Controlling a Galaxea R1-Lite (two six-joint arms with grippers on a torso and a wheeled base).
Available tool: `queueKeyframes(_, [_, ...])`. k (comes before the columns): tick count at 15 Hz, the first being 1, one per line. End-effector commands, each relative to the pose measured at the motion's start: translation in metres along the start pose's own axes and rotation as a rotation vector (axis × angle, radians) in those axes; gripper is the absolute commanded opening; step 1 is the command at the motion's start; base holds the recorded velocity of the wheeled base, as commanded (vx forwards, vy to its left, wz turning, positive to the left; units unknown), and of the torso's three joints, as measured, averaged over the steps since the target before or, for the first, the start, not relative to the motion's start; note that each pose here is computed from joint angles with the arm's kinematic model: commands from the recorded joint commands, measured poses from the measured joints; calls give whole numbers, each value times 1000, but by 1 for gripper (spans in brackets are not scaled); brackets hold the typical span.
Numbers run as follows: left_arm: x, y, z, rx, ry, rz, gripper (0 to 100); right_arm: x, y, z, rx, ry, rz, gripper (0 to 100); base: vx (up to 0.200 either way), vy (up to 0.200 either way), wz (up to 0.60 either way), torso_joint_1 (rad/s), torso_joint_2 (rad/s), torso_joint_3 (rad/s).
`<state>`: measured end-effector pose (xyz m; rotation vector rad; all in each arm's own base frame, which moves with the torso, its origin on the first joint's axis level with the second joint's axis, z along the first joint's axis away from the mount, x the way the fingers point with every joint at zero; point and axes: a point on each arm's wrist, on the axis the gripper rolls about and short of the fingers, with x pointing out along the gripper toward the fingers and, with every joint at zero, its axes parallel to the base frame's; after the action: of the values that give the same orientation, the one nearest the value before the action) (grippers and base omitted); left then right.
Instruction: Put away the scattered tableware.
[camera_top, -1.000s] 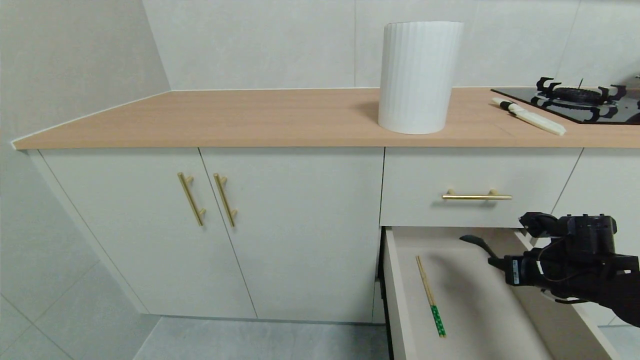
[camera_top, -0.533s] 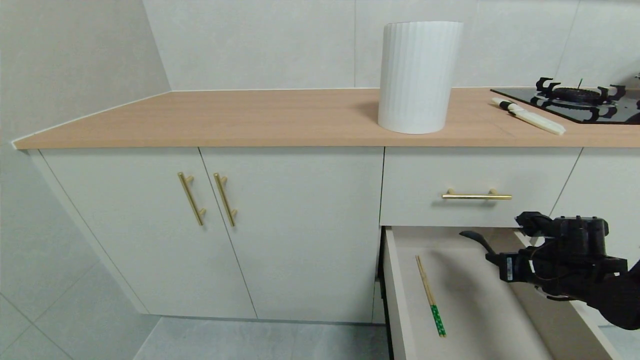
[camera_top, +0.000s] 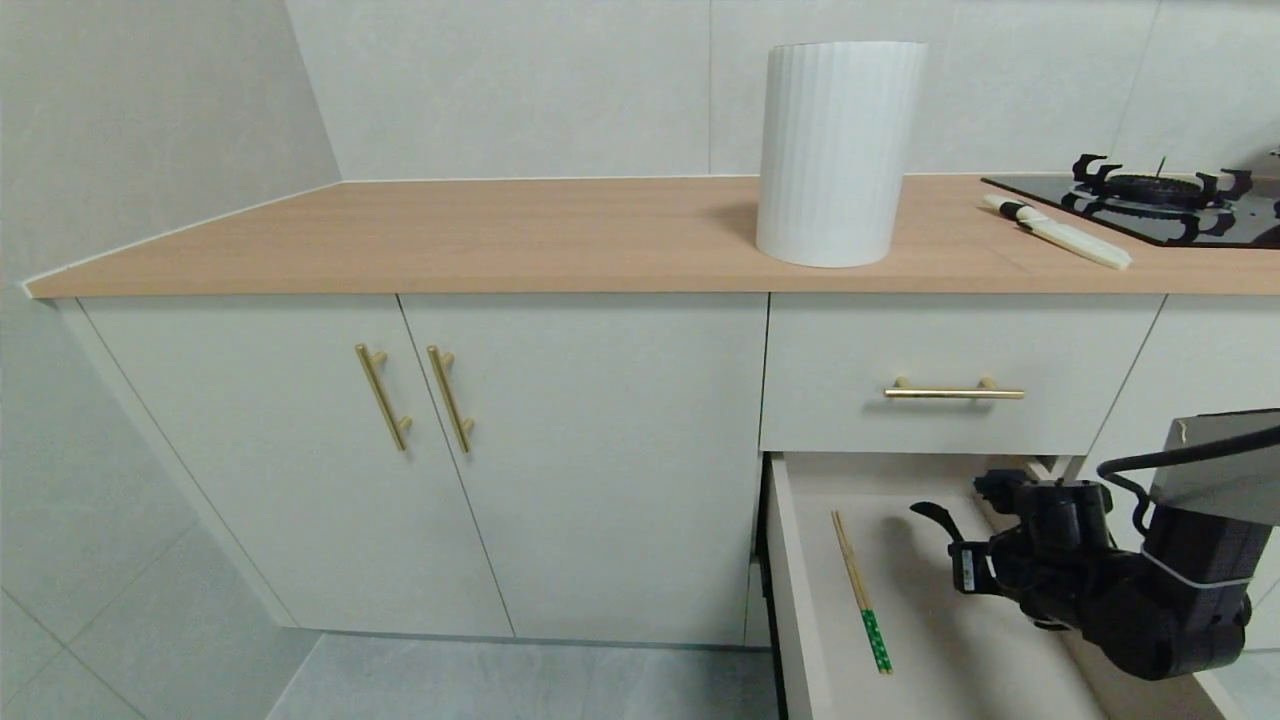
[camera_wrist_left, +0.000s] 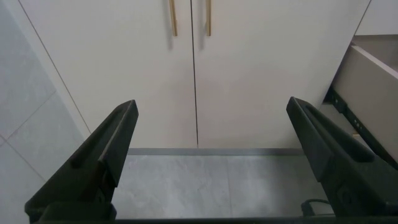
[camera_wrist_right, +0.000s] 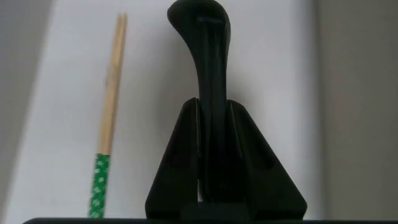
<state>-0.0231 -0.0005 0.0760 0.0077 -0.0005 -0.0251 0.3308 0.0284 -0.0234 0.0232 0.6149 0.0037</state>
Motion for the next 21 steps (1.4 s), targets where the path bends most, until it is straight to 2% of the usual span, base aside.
queueKeyframes(1, [0, 0, 0, 0, 0, 1, 100, 15, 3, -22, -13, 57, -13, 0, 0, 0, 0, 0, 0, 0])
queueKeyframes(14, [0, 0, 0, 0, 0, 1, 100, 30, 9, -31, -30, 68, -68, 0, 0, 0, 0, 0, 0, 0])
queueKeyframes(15, [0, 0, 0, 0, 0, 1, 100, 30, 9, -31, -30, 68, -68, 100, 0, 0, 0, 0, 0, 0])
queueKeyframes(21, [0, 0, 0, 0, 0, -1, 100, 29, 9, -29, -28, 61, -67, 100, 0, 0, 0, 0, 0, 0])
